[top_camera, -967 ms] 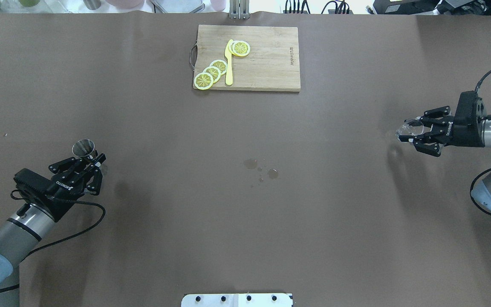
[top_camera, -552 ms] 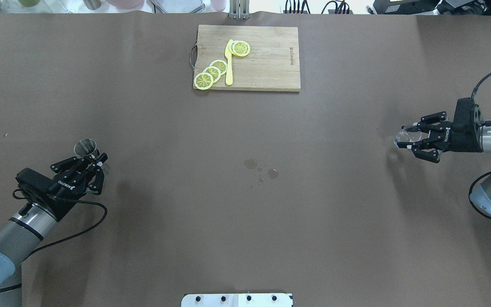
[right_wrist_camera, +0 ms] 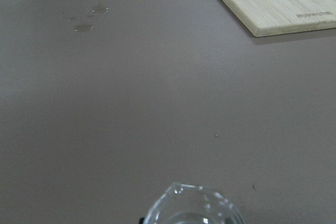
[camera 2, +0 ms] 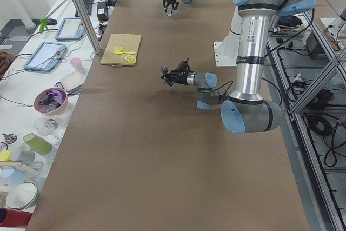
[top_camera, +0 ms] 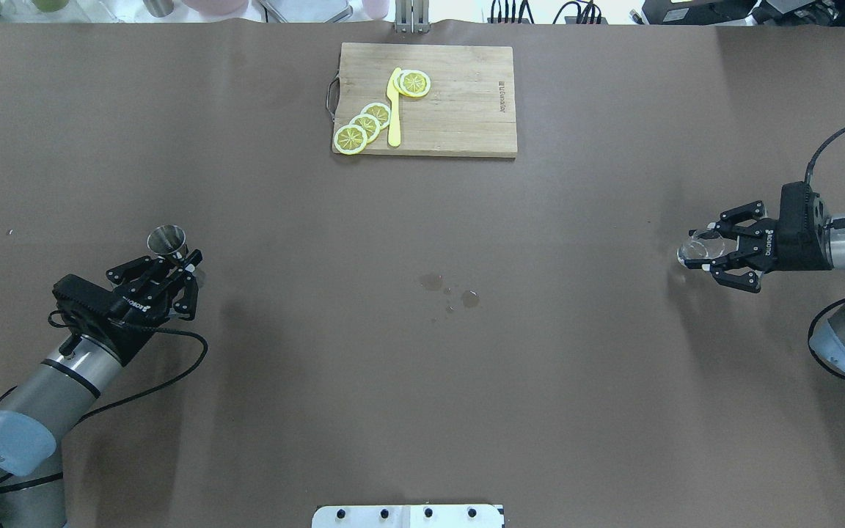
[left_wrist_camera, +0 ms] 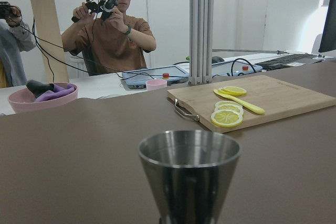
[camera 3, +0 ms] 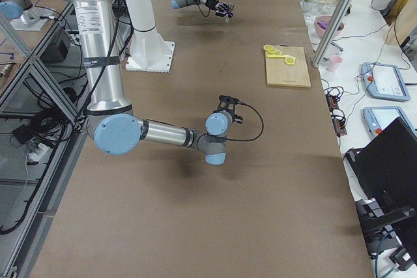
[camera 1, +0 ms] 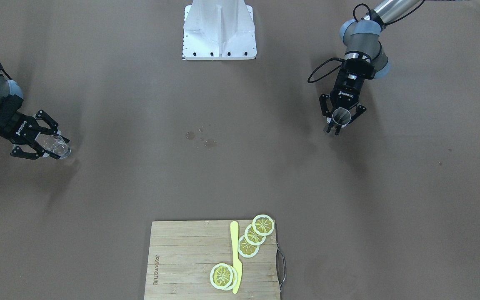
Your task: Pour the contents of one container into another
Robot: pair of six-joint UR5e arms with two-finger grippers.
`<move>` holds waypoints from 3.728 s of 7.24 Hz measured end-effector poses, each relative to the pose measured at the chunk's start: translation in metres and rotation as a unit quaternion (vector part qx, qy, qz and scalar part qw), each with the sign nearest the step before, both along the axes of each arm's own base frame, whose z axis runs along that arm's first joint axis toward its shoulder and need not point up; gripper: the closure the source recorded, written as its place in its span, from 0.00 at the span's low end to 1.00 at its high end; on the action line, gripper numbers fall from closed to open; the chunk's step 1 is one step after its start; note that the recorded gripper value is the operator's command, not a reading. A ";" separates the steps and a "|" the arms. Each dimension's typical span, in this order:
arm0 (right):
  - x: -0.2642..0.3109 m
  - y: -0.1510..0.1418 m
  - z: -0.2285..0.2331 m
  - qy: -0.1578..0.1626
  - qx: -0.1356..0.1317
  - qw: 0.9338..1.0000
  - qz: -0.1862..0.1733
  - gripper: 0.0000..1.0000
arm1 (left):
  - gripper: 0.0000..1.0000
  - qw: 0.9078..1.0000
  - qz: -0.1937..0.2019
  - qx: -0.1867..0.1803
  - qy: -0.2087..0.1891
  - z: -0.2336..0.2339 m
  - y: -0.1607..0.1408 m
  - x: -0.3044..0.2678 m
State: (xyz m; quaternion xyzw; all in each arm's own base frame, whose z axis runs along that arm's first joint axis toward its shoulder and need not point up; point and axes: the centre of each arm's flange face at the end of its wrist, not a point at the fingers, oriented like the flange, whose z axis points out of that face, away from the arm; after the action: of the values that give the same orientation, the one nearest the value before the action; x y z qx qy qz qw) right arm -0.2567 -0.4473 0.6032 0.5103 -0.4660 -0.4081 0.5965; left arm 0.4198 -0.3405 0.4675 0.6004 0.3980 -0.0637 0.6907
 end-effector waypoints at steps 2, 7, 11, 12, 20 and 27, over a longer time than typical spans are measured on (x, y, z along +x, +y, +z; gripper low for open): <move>0.000 0.002 0.003 0.006 0.015 1.000 -0.007 1.00 | 1.00 1.000 -0.007 -0.002 -0.007 -0.006 -0.016 0.005; -0.003 0.001 0.005 0.007 0.014 1.000 -0.009 1.00 | 1.00 0.999 -0.029 -0.010 -0.030 0.014 -0.040 0.002; -0.005 0.001 0.012 0.007 0.015 1.000 -0.010 1.00 | 1.00 0.998 -0.045 -0.016 -0.038 0.024 -0.055 -0.004; -0.005 0.000 0.012 0.007 0.015 1.000 -0.010 1.00 | 1.00 0.998 -0.045 -0.019 -0.036 0.025 -0.057 -0.003; -0.007 -0.001 0.011 0.006 0.014 1.000 -0.008 0.80 | 1.00 0.999 -0.014 -0.022 -0.033 0.016 -0.068 0.030; -0.006 -0.001 0.009 -0.003 -0.011 1.000 -0.007 0.00 | 0.95 0.999 -0.015 -0.021 -0.030 0.014 -0.068 0.030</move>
State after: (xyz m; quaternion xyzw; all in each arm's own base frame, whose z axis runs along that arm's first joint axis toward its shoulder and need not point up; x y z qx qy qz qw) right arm -0.2632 -0.4478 0.6118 0.5016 -0.4762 -0.4052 0.5978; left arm 0.4495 -0.4080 0.4815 0.5936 0.3665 -0.0643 0.7136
